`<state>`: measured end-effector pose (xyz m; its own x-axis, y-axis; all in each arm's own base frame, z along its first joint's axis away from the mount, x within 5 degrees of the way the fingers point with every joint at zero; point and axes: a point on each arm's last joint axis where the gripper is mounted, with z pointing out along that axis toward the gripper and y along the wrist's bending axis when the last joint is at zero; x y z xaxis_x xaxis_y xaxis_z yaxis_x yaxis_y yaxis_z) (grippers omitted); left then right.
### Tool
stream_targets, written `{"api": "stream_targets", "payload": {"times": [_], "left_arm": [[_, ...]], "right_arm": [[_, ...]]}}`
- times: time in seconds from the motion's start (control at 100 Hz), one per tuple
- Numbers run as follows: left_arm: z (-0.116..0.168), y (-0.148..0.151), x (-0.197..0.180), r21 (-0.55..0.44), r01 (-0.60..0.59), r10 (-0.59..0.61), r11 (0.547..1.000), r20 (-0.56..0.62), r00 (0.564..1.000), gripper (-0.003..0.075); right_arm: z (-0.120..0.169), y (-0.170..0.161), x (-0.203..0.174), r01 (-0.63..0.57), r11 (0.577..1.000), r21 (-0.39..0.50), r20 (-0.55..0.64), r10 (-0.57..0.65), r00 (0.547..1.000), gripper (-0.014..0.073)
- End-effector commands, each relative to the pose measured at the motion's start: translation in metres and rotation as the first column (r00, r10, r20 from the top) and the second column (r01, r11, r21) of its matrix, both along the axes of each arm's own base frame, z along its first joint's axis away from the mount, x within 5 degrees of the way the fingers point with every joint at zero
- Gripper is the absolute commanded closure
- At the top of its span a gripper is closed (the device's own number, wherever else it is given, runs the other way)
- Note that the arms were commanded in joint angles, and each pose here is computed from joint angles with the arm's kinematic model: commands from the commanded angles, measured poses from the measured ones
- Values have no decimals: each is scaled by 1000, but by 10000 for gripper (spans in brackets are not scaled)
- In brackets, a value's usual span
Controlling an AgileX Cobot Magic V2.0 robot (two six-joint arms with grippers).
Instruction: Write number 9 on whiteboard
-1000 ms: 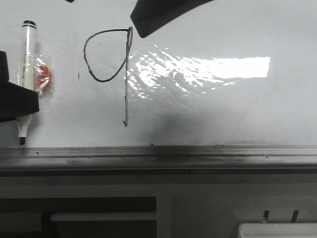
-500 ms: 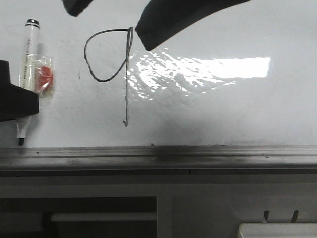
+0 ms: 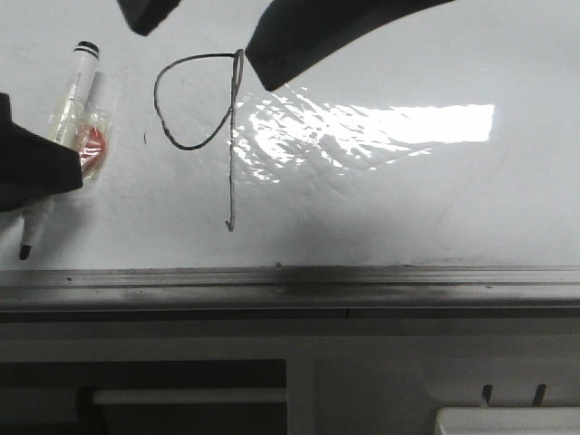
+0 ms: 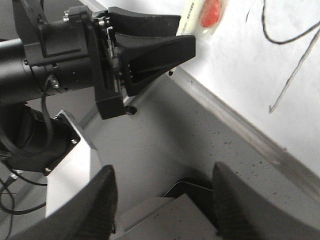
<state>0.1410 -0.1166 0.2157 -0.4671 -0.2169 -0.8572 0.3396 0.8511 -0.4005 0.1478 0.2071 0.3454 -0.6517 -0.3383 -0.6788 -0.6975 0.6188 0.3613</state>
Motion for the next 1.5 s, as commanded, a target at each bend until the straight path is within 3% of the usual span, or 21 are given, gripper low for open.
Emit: {"api": "stream_targets", "payload": {"times": [0.0,0.11,0.24,0.31,0.39,0.6,0.67,0.84,0.98,1.49], "left_arm": [[22,3,2,-77,-24,32,997,109,994,371],[39,11,-7,-135,-7,31,991,176,984,373],[63,23,-24,-170,71,-14,983,312,950,414],[72,29,-35,-154,123,-56,980,382,922,542],[79,36,-47,-138,171,-96,975,433,896,743],[80,53,-76,-53,273,-212,961,495,843,740],[75,60,-84,-34,286,-228,958,515,826,740],[52,71,-98,-5,317,-272,948,505,819,740],[42,75,-103,-8,325,-276,946,509,816,740],[34,74,-103,-1,324,-281,946,497,821,740]], "right_arm": [[22,-3,2,13,998,67,123,-21,992,393],[26,-9,1,11,998,55,170,-20,985,675],[34,-18,-5,24,993,116,240,-52,969,661],[36,-28,-9,37,985,168,304,-87,949,661],[35,-44,-18,44,971,236,396,-137,908,661],[1,-89,-48,21,932,363,570,-240,786,661],[-17,-103,-59,13,924,381,592,-255,765,661],[-56,-130,-82,7,917,399,599,-266,755,662],[-69,-145,-94,-8,899,437,614,-292,733,665],[-76,-150,-99,-11,899,438,614,-290,734,665]]}}
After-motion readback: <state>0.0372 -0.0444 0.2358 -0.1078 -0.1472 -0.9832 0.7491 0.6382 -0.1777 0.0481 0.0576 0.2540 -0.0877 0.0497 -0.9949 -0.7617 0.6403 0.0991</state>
